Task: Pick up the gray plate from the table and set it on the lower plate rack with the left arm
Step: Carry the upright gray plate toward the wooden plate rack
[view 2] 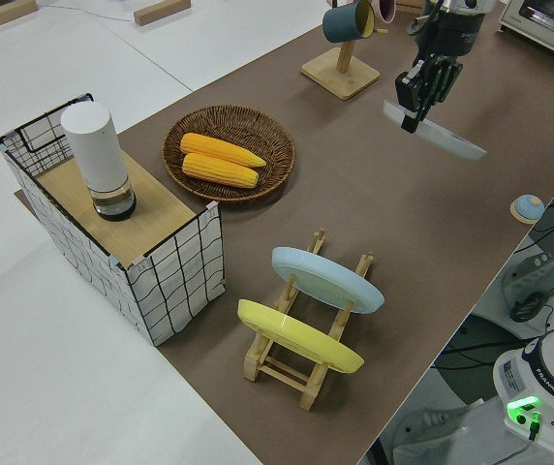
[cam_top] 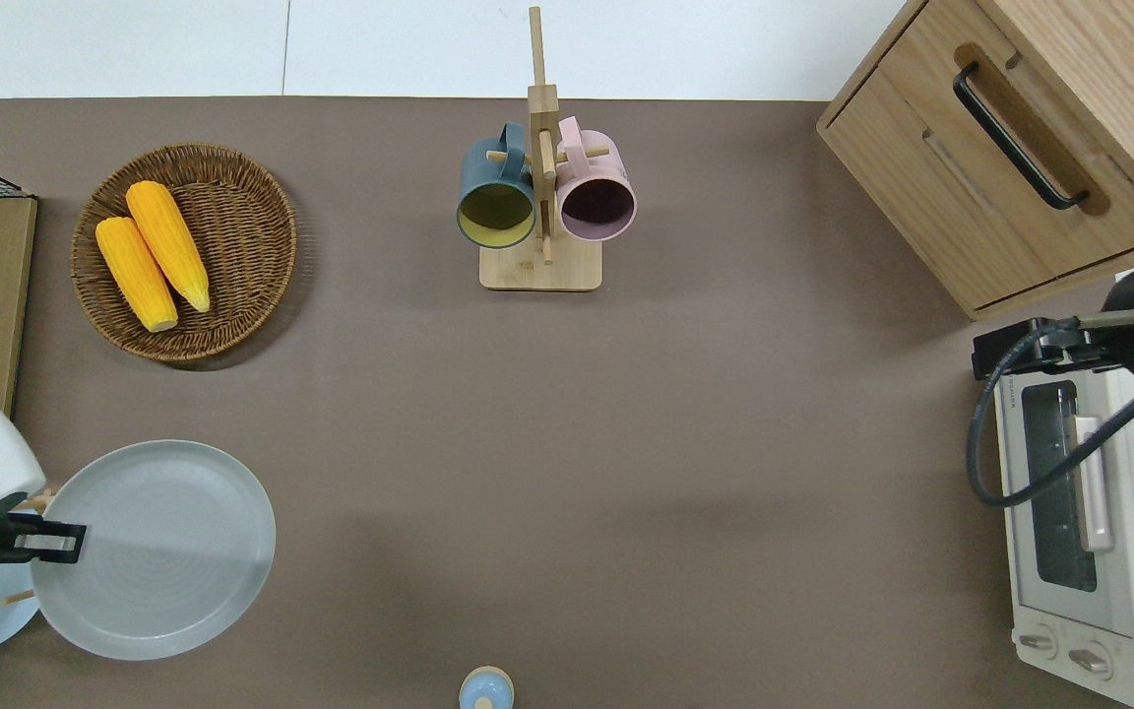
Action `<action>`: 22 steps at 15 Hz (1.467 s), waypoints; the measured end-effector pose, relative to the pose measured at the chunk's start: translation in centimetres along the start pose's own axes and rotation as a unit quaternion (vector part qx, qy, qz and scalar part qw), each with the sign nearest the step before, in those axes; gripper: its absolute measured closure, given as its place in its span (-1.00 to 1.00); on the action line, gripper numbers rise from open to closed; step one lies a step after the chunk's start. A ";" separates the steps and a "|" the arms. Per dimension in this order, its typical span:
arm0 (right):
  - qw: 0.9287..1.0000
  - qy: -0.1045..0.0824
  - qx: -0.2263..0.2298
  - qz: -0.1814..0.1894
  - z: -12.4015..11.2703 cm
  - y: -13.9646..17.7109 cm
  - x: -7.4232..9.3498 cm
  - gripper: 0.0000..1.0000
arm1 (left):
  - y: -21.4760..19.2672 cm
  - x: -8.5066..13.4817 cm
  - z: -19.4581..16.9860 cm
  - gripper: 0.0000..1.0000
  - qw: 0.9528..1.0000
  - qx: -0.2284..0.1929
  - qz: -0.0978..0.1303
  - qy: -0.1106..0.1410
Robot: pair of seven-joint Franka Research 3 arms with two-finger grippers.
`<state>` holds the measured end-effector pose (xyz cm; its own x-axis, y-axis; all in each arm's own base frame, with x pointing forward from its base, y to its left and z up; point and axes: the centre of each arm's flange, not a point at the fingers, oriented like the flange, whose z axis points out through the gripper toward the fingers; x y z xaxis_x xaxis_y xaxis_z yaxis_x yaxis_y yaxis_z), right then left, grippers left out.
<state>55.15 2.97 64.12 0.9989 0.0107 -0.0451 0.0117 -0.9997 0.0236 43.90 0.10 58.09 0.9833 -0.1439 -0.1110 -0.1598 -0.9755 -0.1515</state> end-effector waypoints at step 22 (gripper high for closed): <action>1.000 0.000 0.000 0.000 0.0 0.0 0.0 -0.97 | 1.0 0.7 0.4 0.88 0.947 0.269 -0.175 0.024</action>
<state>55.15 2.97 64.12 0.9989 0.0107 -0.0451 0.0117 -0.9997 0.0236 44.43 -0.86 57.42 0.9850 0.1522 0.0819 0.1686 -0.7413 -0.6497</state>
